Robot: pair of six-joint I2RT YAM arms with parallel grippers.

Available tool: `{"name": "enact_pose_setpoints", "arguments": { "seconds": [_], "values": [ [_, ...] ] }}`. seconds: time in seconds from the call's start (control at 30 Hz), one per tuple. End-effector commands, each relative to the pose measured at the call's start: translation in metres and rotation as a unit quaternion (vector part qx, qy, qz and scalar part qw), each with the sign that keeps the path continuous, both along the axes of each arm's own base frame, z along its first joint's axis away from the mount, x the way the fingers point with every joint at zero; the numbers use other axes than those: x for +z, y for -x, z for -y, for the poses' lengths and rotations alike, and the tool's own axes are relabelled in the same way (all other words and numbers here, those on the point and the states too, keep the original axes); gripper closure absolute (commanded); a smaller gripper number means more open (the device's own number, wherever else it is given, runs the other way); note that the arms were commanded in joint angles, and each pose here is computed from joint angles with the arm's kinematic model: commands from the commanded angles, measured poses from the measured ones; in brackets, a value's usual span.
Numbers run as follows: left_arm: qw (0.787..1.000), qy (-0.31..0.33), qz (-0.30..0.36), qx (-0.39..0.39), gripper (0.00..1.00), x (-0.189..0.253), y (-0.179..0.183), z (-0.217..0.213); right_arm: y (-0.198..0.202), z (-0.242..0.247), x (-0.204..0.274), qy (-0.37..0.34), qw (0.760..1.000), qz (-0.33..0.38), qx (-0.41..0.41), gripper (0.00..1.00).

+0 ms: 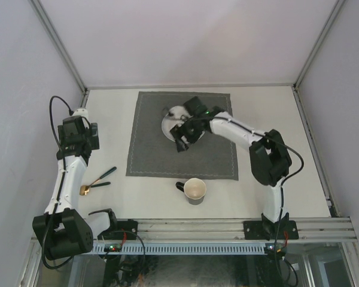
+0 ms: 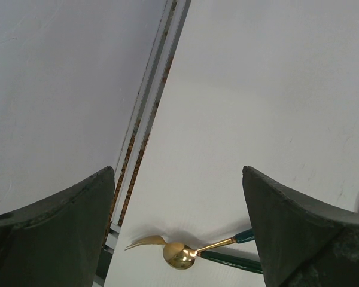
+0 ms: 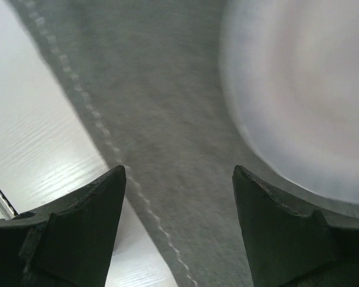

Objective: Set the dinner table for one person
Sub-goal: Adjust the plate on the napkin.

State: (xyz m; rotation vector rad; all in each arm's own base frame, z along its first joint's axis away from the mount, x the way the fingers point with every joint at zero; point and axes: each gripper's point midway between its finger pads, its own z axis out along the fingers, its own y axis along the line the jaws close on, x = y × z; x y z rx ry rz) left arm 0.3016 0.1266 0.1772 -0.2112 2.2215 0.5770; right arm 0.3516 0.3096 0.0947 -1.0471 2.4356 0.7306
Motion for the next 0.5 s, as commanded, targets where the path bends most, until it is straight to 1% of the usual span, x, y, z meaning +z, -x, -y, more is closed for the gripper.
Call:
{"name": "enact_pose_setpoints", "arguments": {
  "seconds": [0.0, 0.13, 0.2, 0.23, 0.33, 0.4, 0.47],
  "values": [
    [1.000, -0.002, 0.016, -0.006, 0.09, 0.003, 0.003, 0.001, 0.002, -0.020, 0.045, 0.049, 0.983, 0.166, 0.063, 0.28],
    [1.000, 0.003, 0.020, -0.015, 0.09, 0.003, 0.003, 0.005, 0.019, -0.039, 0.056, 0.041, 0.979, 0.172, 0.098, 0.28],
    [0.999, 0.017, 0.020, -0.037, 0.09, -0.001, 0.000, 0.013, 0.023, -0.042, 0.059, 0.044, 0.977, 0.178, 0.104, 0.28],
    [0.997, 0.032, 0.017, -0.062, 0.09, -0.005, -0.002, 0.022, 0.023, -0.041, 0.060, 0.047, 0.977, 0.182, 0.106, 0.28],
    [0.986, 0.085, 0.002, -0.143, 0.09, -0.022, -0.009, 0.057, 0.017, -0.029, 0.063, 0.059, 0.977, 0.186, 0.090, 0.28],
    [0.981, 0.102, -0.018, -0.165, 0.09, -0.035, -0.013, 0.072, 0.010, -0.015, 0.068, 0.060, 0.978, 0.186, 0.072, 0.28],
    [0.973, 0.136, -0.045, -0.179, 0.11, -0.049, -0.017, 0.088, 0.000, 0.003, 0.073, 0.062, 0.980, 0.185, 0.046, 0.28]
  ]
}}
